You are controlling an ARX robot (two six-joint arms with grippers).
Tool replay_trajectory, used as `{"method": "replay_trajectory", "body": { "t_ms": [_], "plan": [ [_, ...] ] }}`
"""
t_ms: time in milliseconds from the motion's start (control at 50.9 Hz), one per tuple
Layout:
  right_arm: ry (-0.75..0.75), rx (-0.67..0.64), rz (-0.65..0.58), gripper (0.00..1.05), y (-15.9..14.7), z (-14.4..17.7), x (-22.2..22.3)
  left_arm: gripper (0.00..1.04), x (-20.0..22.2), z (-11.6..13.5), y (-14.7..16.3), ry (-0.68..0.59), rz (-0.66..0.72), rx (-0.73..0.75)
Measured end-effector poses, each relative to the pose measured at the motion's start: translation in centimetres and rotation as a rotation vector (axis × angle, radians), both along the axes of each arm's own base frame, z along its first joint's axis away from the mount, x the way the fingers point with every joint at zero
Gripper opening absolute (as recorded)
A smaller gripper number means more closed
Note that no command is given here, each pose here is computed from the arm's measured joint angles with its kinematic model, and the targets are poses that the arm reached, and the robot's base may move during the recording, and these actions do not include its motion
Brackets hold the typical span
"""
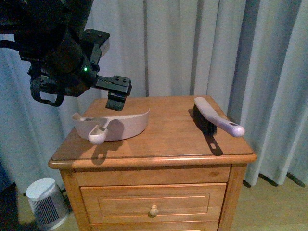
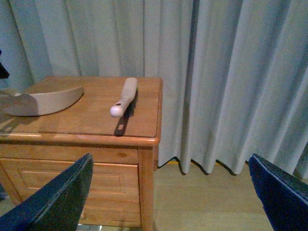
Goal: Clean up trash
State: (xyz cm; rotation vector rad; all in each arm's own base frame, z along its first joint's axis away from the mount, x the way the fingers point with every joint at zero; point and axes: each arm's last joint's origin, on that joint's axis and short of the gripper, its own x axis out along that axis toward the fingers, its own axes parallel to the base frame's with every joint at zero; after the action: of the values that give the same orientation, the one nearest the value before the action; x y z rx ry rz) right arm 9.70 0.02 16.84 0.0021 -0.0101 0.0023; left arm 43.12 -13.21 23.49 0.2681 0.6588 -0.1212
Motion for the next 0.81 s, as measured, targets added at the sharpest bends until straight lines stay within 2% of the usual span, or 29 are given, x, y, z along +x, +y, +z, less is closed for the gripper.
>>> {"method": "replay_trajectory", "body": {
  "t_ms": [393, 806],
  "plan": [
    [0.0, 0.0, 0.0, 0.97, 0.0, 0.0, 0.0, 0.97, 1.8, -4.0, 0.5, 0.093, 0.016, 0.037],
    [0.0, 0.0, 0.0, 0.97, 0.0, 0.0, 0.0, 0.97, 2.3, -6.1, 0.4, 0.138, 0.016, 0.049]
  ]
}}
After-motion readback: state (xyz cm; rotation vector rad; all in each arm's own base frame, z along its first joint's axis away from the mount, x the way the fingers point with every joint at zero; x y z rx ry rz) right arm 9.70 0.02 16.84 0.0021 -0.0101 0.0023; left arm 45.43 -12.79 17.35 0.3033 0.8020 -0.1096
